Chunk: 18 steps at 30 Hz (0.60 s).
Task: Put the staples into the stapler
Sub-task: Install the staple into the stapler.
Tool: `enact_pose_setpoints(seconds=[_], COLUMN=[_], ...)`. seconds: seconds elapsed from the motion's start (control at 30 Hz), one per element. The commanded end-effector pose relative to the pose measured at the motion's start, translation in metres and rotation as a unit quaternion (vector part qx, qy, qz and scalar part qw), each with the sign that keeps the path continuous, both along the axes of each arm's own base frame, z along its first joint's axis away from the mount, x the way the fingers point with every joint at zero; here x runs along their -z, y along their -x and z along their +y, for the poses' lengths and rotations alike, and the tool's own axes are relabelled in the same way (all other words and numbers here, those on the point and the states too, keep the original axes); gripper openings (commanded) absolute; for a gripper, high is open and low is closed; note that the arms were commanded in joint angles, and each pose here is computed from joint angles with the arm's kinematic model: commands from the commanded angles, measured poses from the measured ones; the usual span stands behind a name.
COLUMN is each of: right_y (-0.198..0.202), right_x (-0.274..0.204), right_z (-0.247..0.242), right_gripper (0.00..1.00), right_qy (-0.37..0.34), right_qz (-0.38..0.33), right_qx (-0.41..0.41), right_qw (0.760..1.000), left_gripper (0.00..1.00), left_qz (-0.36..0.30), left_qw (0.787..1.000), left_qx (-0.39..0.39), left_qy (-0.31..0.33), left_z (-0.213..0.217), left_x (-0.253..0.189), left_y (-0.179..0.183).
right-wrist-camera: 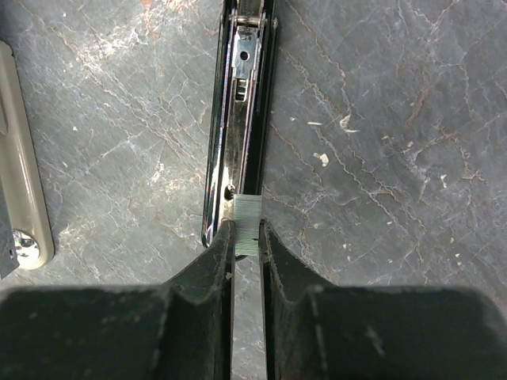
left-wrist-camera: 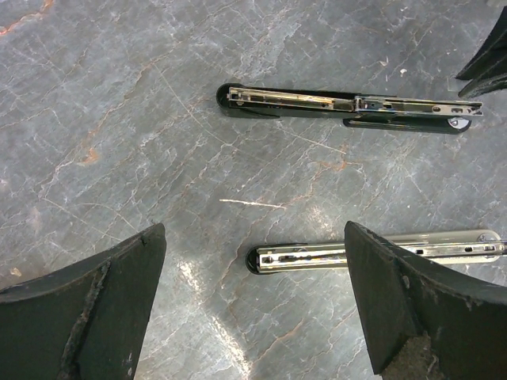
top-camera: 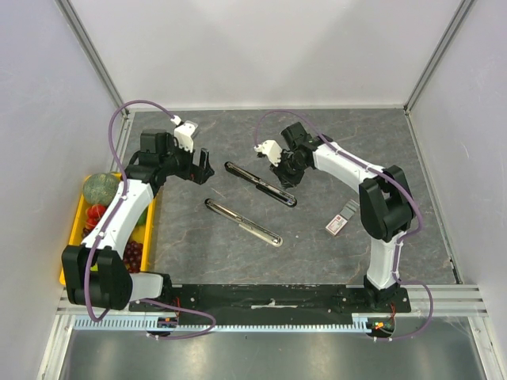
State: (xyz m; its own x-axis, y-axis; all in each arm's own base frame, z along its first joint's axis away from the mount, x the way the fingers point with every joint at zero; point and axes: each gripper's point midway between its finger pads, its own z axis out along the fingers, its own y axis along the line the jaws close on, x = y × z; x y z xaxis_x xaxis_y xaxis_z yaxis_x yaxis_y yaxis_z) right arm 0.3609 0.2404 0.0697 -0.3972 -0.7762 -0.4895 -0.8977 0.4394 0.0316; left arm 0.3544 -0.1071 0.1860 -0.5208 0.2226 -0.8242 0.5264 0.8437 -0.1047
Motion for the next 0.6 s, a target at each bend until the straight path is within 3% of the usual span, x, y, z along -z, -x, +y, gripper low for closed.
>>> enact_pose_setpoints(seconds=[0.0,0.57], right_y=[-0.011,0.012], right_x=[-0.022,-0.003], right_z=[0.010,0.004], right_gripper=[0.15,0.14], right_qy=[-0.021,0.004], right_qz=[-0.028,0.014], right_qx=[0.009,-0.012], right_qw=[0.999,1.000], left_gripper=[1.00,1.00], left_qz=[-0.009,0.002], left_qw=[1.000,1.000], left_qx=[0.019,0.023], left_qy=[0.011,0.017], left_z=[-0.006,-0.008], left_x=[-0.005,0.001], left_y=[0.003,0.002])
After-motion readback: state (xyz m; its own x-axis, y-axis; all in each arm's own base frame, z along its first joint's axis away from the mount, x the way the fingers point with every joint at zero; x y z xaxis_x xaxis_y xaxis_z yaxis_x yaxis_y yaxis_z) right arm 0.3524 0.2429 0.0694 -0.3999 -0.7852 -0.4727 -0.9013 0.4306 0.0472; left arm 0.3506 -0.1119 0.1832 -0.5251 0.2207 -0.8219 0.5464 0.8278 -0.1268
